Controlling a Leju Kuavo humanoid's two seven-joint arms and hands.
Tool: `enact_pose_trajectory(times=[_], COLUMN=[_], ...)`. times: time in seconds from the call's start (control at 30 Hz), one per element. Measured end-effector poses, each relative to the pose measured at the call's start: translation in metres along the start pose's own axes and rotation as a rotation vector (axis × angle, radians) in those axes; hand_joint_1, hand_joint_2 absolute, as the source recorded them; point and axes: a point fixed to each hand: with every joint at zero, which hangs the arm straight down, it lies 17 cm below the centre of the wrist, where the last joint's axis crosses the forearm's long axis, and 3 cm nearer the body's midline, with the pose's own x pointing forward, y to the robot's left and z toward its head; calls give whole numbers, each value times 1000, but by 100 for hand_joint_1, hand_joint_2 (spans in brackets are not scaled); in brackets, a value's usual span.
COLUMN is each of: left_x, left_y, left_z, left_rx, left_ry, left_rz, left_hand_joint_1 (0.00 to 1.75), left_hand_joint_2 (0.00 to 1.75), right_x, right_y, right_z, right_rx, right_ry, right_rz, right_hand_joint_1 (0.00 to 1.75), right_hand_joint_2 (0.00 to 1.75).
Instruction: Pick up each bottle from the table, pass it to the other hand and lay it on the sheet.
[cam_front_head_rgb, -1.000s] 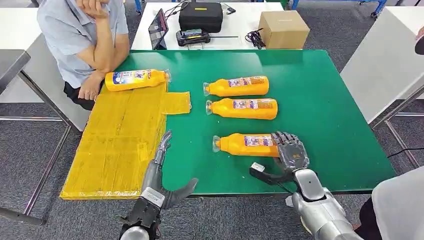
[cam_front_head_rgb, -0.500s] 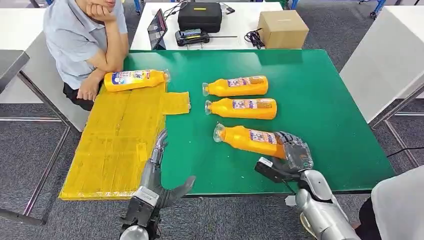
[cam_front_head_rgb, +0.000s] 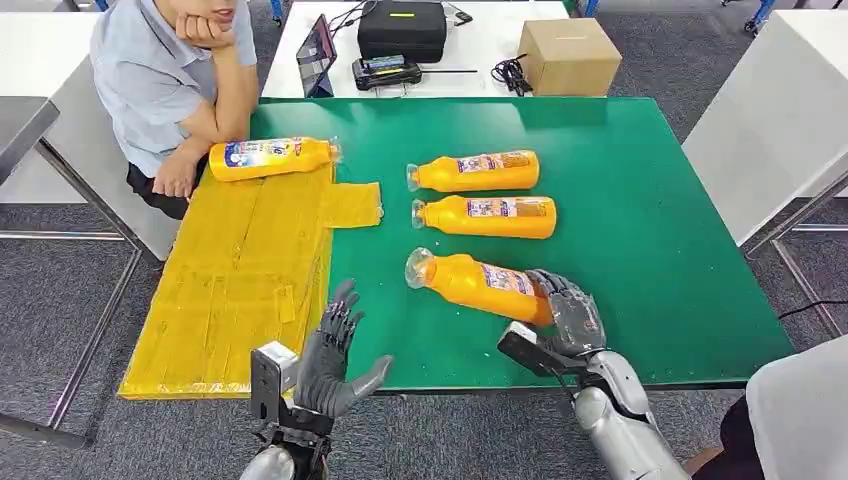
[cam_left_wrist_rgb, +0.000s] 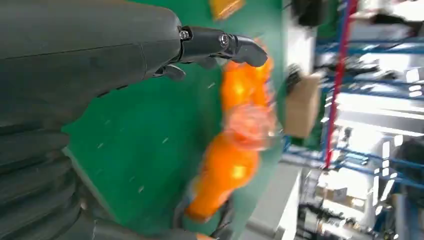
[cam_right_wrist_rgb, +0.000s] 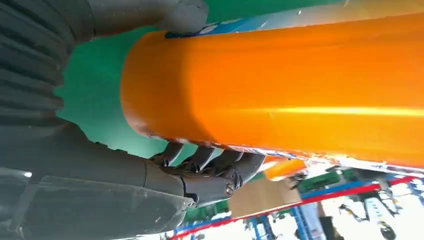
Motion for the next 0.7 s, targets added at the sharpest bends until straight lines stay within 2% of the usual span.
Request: enact_pose_trajectory(times=[0.13,0.37,0.47,0.6,0.7], left_x=[-20,-31,-28,-16,-13], left_y=[-4,-15,-14,-6,-8], left_z=[1,-4,-11,-23,-30], left_rx=[-29,-74,-65,-11,-7], left_ry=[49,56,28,-56,-67], left_rz=[7,-19,-45,-106,-105], left_hand_joint_1=[0,0,0,0,0], left_hand_joint_2=[175,175,175,175,175], right_x=[24,70,89,110,121], right_y=[-3,-1,-2,-1,2], right_z=[-9,-18,-21,-25,-25], right_rx=[-18,-21,-24,-25,-16], right_ry=[-48,-135,-172,-211,-230], right_rz=[-82,-193,-224,-252,-264], right_hand_joint_1=[175,175,175,175,175], right_hand_joint_2=[175,175,175,175,175])
